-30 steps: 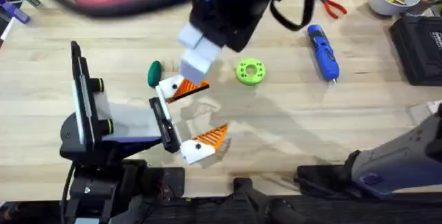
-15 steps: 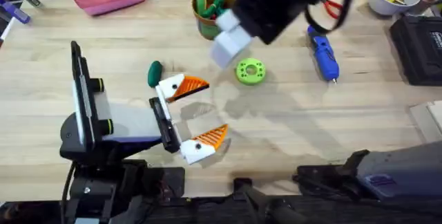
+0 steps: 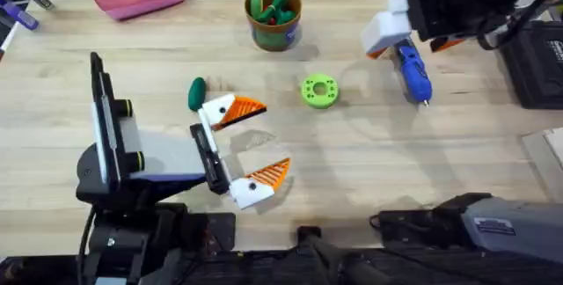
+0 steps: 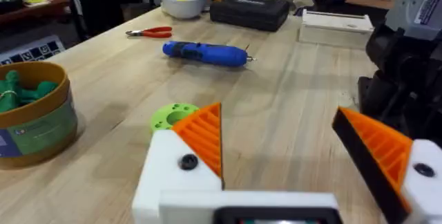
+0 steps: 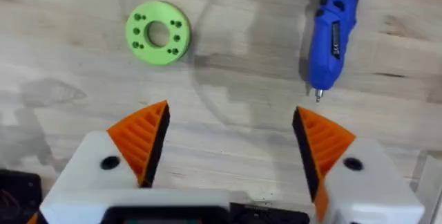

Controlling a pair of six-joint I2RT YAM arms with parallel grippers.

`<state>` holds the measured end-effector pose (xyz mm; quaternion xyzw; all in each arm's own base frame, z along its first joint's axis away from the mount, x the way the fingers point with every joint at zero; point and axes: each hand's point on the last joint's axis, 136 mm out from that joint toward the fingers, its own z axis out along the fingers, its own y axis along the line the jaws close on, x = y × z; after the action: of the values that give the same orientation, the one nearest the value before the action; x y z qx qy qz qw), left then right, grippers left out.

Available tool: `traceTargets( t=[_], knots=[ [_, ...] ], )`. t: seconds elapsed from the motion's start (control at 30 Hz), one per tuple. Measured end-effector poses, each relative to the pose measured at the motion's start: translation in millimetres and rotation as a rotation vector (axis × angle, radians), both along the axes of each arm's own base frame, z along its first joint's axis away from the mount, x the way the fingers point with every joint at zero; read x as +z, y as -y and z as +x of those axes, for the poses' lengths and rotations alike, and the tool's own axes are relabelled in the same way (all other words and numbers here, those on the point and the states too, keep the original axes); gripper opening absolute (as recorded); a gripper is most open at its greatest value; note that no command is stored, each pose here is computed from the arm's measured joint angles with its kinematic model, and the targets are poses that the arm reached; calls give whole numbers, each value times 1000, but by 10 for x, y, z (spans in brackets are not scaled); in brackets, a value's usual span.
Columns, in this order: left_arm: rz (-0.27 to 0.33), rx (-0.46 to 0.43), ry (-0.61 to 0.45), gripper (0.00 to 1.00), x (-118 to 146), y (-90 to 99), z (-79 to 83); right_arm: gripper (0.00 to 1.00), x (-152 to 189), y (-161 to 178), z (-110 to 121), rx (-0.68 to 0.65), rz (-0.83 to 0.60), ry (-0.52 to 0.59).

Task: Pick up the gripper from the table and insert it into the empty holder that is missing its gripper. Then pick up a screw, insert it into the mounting hole, and use the screwdriver to tighten it. Finally, clean up the table by picking up the vegetable and placing it into the bucket.

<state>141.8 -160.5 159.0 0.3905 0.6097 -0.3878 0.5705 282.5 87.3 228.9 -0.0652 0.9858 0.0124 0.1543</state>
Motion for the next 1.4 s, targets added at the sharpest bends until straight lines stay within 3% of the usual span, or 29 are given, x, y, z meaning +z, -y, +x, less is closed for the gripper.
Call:
traceTargets(
  t=[0.23, 1.4],
  knots=[
    [0, 0, 0, 986, 0, 0, 0, 994, -11, 151, 60, -68, 4, 0],
    [0, 0, 0, 986, 0, 0, 0, 994, -9, 152, 64, -69, 5, 1]
  ],
)
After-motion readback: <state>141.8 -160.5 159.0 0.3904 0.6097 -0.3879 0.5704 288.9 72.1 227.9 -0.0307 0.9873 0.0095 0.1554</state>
